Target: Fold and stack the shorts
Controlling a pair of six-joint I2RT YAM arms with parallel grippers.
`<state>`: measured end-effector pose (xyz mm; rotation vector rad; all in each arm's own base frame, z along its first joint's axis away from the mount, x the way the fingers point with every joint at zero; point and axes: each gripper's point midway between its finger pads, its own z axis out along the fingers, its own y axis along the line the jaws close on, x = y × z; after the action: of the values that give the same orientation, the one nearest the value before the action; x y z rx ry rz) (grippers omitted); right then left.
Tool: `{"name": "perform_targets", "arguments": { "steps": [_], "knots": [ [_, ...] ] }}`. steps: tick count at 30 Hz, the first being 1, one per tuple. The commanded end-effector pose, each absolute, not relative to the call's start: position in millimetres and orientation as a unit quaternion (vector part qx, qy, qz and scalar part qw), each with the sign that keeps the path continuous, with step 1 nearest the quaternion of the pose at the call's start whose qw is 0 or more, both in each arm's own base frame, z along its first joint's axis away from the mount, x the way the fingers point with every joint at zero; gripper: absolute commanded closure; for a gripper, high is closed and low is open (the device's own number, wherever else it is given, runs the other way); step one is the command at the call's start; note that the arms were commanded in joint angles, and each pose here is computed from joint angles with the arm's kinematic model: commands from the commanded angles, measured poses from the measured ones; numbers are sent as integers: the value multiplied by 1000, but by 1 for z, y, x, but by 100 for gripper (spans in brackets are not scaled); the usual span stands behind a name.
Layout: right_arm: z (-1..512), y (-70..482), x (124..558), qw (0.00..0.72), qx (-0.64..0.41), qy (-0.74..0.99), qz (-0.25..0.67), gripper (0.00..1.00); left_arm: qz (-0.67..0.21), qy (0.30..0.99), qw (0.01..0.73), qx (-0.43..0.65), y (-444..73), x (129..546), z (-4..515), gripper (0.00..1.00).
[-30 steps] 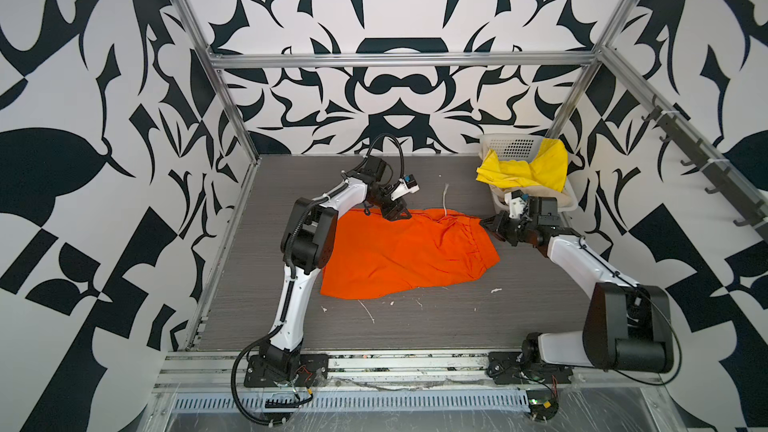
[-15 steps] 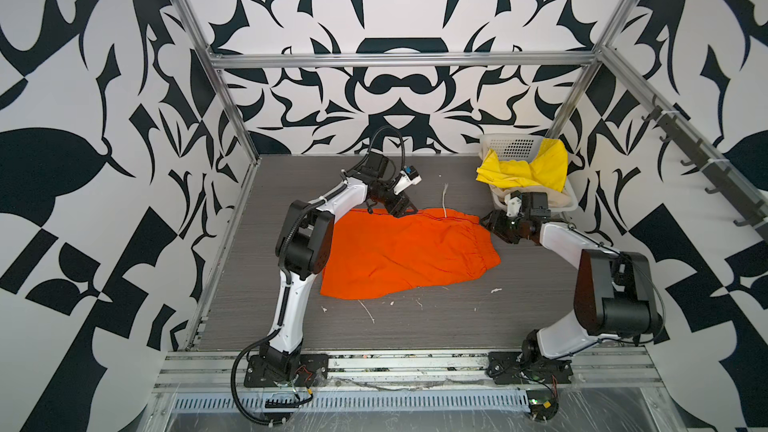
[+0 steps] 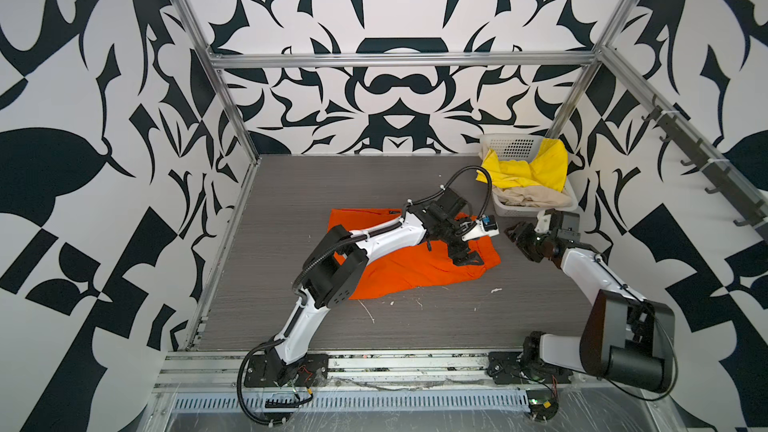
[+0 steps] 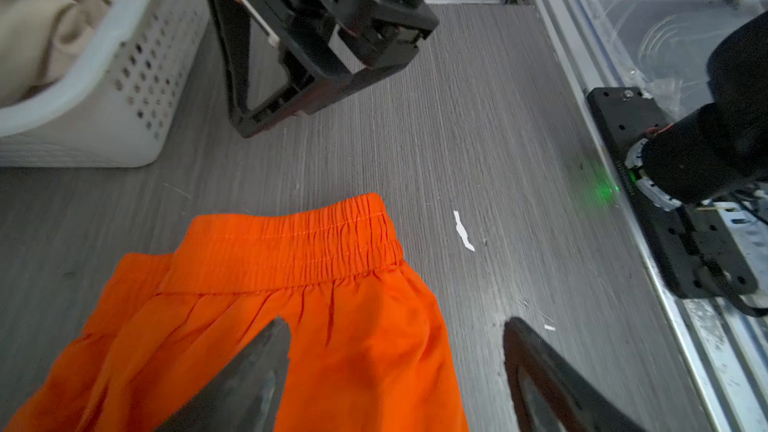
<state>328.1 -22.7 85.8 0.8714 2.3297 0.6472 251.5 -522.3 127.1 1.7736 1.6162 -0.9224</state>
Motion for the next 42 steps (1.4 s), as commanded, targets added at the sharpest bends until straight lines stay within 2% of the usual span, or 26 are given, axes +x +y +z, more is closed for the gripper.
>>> {"name": "perform_targets", "arguments": {
  "steps": [1, 9, 16, 22, 25, 30, 35, 42],
  "knots": [
    [88, -30, 327, 291, 353, 854, 246, 42, -316, 621, 283, 659, -537, 264, 95, 16],
    [84, -32, 324, 288, 365, 851, 245, 42, -306, 625, 263, 668, -558, 253, 54, 16],
    [77, -27, 319, 277, 372, 847, 259, 41, -276, 648, 221, 675, -546, 244, 11, 16],
    [75, -17, 314, 257, 368, 849, 279, 34, -260, 667, 209, 666, -526, 239, -8, 32],
    [76, -11, 313, 249, 363, 848, 297, 29, -275, 669, 223, 654, -521, 236, -1, 46],
    [79, 5, 308, 224, 352, 845, 334, 23, -353, 650, 257, 622, -520, 230, 37, 73],
    [83, 24, 304, 181, 349, 833, 389, 21, -423, 632, 294, 579, -515, 237, 77, 77],
    [82, 64, 304, 122, 339, 811, 460, 16, -452, 618, 317, 560, -504, 244, 102, 79]
  ]
}}
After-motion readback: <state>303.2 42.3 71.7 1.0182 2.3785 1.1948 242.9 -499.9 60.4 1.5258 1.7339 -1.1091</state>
